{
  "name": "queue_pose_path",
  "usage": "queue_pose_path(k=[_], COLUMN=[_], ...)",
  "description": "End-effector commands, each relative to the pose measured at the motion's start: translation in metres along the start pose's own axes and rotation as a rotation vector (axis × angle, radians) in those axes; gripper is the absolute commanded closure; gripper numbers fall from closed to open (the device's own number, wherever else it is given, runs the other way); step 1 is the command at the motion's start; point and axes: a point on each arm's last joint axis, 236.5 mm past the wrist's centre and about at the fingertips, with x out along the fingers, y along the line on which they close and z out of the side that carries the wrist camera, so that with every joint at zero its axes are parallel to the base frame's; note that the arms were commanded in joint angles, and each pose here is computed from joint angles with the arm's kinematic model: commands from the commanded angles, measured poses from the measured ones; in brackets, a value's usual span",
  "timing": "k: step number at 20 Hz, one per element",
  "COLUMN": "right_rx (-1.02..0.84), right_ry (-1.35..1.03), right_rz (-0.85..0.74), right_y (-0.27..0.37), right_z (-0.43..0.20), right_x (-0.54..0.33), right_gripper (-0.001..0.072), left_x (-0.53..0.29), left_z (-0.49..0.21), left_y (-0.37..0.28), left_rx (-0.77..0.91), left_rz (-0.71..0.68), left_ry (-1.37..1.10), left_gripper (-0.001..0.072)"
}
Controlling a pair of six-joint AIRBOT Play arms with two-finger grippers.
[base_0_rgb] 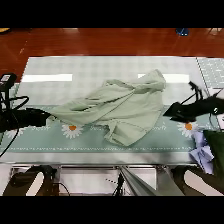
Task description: Fold the shirts.
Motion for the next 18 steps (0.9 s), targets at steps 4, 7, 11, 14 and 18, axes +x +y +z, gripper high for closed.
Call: queue_pose_path(k=[4,7,11,14,18], right_rx=[0.106,0.060,0.113,0.171,0.131], right_ry=[-0.034,-0.064,-0.135,-0.172,-0.192], right_rz=[0.064,0.023,-0.066,-0.054,0.045], right_y=[0.009,0.026,0.028,0.039,0.073], right_z=[-0.032,-0.033,-0.028,-0.025,-0.017], right_x=[0.060,0.081,0.095,0.101,0.093], right_gripper=[0.0180,0.0180,0.0181,0.0412,0.0681], left_x=[0.000,0.000,0.000,0.000,0.000], left_z=[0.000,0.000,0.000,0.000,0.000], left_y=[0.000,0.000,0.000,0.000,0.000], left_rx=[0.006,0.006,0.007,0.007,0.057], left_rz=[0.000,0.000,0.000,0.001,0.002], left_ry=[0.000,0.000,0.000,-0.001,-0.002], left_gripper=[0.0679,0.0680,0.0679,0.0679,0.0680])
